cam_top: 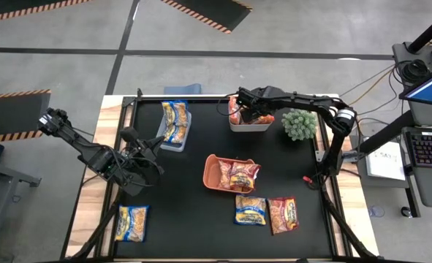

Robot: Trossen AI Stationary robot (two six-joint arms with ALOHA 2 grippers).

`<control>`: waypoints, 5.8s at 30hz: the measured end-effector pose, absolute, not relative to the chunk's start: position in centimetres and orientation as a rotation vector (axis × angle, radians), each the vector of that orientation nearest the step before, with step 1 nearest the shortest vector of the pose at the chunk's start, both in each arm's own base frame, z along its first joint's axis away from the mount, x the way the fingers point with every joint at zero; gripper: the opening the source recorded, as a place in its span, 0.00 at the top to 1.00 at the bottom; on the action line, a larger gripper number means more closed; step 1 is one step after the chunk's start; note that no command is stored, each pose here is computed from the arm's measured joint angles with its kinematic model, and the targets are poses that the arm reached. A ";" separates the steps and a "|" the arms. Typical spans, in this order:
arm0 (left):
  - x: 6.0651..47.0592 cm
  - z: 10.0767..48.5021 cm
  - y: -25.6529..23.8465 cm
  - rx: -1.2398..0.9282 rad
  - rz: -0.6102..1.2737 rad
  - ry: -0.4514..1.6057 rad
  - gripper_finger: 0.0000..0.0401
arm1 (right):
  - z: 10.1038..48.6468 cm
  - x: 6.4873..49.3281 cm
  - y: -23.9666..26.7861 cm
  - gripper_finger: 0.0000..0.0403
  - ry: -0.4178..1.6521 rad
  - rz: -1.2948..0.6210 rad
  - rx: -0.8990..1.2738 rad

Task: Sort Maruchan noodles
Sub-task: Adjust the orange noodle packets, then put the right blue noodle packet into the transparent bin

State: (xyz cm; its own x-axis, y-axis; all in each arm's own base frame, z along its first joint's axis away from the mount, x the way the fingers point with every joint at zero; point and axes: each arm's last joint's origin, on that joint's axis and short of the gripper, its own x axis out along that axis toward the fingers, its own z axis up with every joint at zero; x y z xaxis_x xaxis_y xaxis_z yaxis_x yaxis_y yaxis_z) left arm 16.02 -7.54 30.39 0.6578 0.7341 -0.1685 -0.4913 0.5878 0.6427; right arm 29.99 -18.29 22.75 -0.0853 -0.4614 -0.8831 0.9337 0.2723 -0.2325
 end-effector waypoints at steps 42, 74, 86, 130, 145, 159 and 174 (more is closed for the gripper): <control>16.0 30.4 -7.5 0.595 0.743 0.447 1.00 | 25.4 32.1 -16.9 0.98 1.005 -1.196 0.436; 19.0 31.0 -10.6 0.085 0.362 0.353 1.00 | 36.5 29.1 2.9 0.98 0.767 -0.505 0.143; 25.0 24.3 -16.6 0.132 0.336 0.440 1.00 | 29.9 27.1 13.1 0.98 1.007 -0.232 0.225; 32.2 16.0 -26.3 0.275 0.319 0.603 1.00 | 18.4 25.4 21.4 0.98 0.963 -0.303 0.194; 33.8 13.2 -24.3 0.256 0.270 0.736 1.00 | 15.4 24.4 17.4 0.71 0.789 -0.200 0.692; 33.5 10.2 -23.9 0.191 0.330 0.762 1.00 | 13.6 25.7 17.4 0.26 0.700 -0.152 0.758; 33.5 10.2 -23.9 0.162 0.336 0.753 1.00 | 14.2 26.9 17.6 0.21 0.624 -0.123 0.802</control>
